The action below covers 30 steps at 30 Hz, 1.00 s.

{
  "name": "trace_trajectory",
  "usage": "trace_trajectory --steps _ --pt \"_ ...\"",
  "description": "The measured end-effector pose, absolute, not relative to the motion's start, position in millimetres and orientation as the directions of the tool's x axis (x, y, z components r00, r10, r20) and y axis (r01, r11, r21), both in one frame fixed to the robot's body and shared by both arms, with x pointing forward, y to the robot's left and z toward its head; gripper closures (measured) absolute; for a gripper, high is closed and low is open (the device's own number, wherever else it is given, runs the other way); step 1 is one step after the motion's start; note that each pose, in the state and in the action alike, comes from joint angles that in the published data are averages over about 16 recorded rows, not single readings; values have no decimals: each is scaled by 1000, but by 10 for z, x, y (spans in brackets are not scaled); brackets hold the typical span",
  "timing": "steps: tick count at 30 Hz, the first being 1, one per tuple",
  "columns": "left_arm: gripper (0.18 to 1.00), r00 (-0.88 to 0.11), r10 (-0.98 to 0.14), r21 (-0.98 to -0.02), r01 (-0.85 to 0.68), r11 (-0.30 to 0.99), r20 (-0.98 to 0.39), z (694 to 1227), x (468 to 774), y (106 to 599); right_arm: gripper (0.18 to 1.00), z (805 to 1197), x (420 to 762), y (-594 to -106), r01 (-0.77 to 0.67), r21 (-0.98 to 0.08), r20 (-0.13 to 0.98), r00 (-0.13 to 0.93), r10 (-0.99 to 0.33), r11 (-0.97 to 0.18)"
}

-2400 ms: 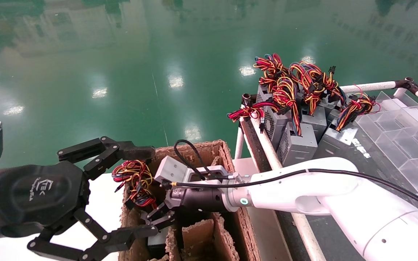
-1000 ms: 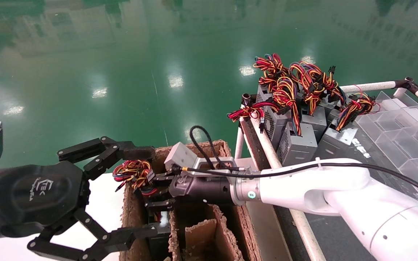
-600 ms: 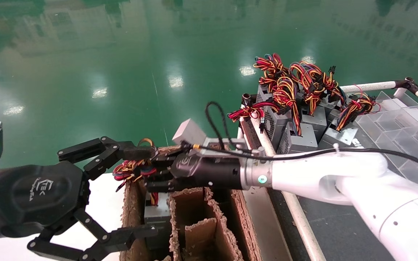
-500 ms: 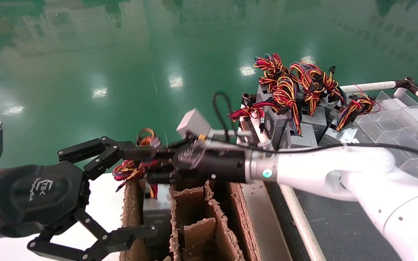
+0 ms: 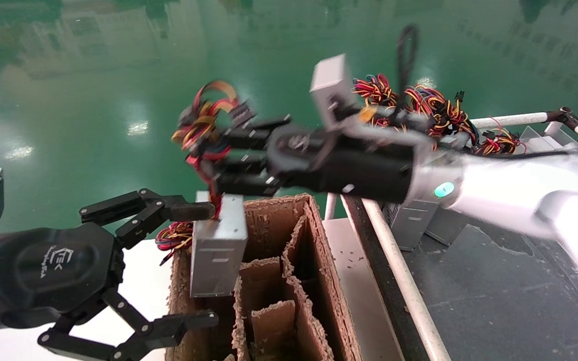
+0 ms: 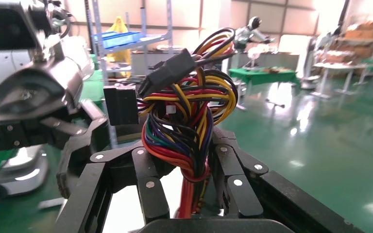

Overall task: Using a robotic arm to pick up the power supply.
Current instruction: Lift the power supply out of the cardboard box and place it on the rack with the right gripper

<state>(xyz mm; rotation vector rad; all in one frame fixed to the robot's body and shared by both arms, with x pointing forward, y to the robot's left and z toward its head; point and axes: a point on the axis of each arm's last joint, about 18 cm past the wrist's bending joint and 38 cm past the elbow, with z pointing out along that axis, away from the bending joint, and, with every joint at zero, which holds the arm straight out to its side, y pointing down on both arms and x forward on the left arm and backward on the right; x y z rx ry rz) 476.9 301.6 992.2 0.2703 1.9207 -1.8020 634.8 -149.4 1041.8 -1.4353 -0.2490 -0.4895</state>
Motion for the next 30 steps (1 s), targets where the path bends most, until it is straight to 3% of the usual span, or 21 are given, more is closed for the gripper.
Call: trace_trajectory --steps 9,19,30 --pt "183 -861 -183 -880 462 109 -475 9922 4769 3016 987 10954 6216 -2186 554 -828 512 810 -285 88" --pt "183 -861 -183 -880 462 109 -475 9922 4769 3016 987 11530 5864 -3380 651 -758 552 668 -499 32" --pt "183 -861 -183 -880 462 109 -475 9922 4769 3016 987 11576 5306 -4661 649 -756 509 505 -697 -82"
